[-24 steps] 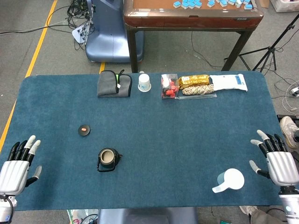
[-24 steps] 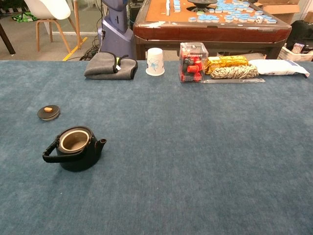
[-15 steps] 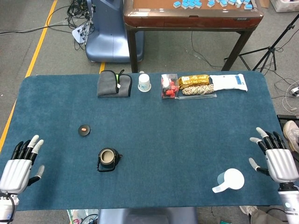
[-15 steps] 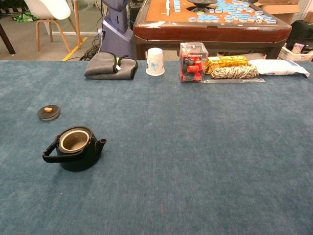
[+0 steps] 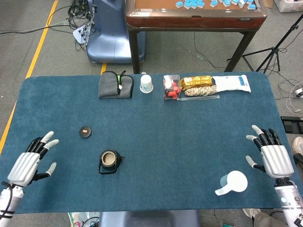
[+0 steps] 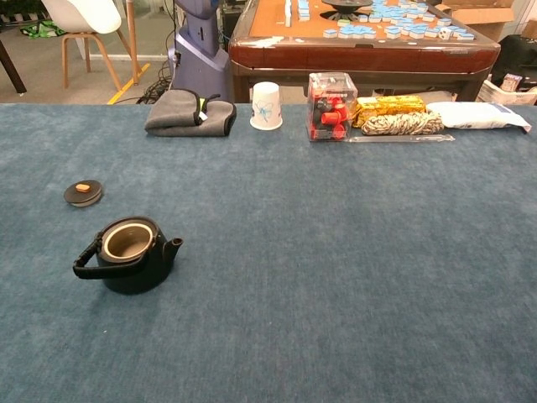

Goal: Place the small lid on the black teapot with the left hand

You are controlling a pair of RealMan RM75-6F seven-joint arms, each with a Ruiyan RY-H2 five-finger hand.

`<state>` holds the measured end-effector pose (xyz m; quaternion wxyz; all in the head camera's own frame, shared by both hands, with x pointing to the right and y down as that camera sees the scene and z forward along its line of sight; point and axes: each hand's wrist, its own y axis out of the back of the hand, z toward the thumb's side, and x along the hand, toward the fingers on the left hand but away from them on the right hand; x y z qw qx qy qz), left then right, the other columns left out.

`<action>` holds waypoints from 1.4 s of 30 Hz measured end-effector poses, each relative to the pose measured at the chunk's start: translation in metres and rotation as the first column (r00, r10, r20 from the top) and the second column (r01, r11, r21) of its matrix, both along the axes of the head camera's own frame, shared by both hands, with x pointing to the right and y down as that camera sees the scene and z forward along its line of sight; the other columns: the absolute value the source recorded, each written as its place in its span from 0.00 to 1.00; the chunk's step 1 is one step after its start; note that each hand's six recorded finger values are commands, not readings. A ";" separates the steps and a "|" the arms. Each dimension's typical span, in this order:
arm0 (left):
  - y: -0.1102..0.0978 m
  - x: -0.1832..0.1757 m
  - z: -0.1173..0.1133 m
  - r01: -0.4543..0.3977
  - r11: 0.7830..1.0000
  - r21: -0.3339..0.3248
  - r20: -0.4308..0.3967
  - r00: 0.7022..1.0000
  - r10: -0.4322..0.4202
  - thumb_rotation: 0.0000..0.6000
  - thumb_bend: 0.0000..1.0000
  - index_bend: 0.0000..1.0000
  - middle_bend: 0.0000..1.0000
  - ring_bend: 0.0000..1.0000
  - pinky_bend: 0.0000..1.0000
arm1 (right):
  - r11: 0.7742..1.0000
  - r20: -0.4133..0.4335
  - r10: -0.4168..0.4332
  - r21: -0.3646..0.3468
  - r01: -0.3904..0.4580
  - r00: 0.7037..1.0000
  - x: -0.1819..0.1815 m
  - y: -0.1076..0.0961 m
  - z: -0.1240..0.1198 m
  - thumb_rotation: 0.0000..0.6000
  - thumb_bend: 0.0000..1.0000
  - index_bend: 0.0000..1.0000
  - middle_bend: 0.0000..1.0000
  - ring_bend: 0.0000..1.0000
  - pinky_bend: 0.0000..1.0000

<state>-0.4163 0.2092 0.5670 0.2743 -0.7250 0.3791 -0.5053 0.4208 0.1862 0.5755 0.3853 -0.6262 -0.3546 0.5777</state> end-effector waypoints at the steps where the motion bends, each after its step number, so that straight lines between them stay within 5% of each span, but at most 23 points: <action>1: -0.002 0.001 0.002 -0.007 1.000 -0.007 -0.002 1.000 0.007 1.00 0.38 0.23 0.00 0.00 0.00 | 1.000 -0.001 0.000 -0.001 0.000 1.000 -0.001 -0.001 0.001 1.00 0.29 0.27 0.11 0.10 0.04; 7: -0.018 0.008 0.015 -0.045 0.999 0.015 0.024 0.999 0.044 1.00 0.38 0.30 0.00 0.00 0.00 | 1.000 -0.003 -0.005 -0.005 0.005 1.000 -0.007 -0.010 0.005 1.00 0.29 0.27 0.11 0.10 0.04; 12: -0.025 0.010 0.026 -0.047 0.999 -0.023 0.025 0.999 0.048 1.00 0.35 0.15 0.00 0.00 0.00 | 1.000 -0.006 -0.018 -0.017 0.018 1.000 -0.015 -0.017 0.013 1.00 0.29 0.27 0.11 0.10 0.04; 23: -0.049 0.022 0.041 -0.107 0.987 -0.118 0.113 0.986 0.120 1.00 0.35 0.11 0.00 0.00 0.00 | 0.999 0.025 -0.038 -0.026 0.039 0.999 -0.032 -0.036 0.023 1.00 0.29 0.27 0.11 0.10 0.04; 36: -0.048 0.039 0.055 -0.131 0.981 -0.142 0.112 0.983 0.148 1.00 0.35 0.16 0.00 0.00 0.00 | 0.995 0.144 -0.087 0.052 0.080 0.986 -0.069 -0.079 -0.035 1.00 0.29 0.26 0.11 0.10 0.04; 42: -0.049 0.042 0.061 -0.142 0.978 -0.154 0.115 0.980 0.160 1.00 0.35 0.16 0.00 0.00 0.00 | 0.996 0.147 -0.083 0.051 0.076 0.986 -0.072 -0.086 -0.040 1.00 0.29 0.27 0.11 0.10 0.04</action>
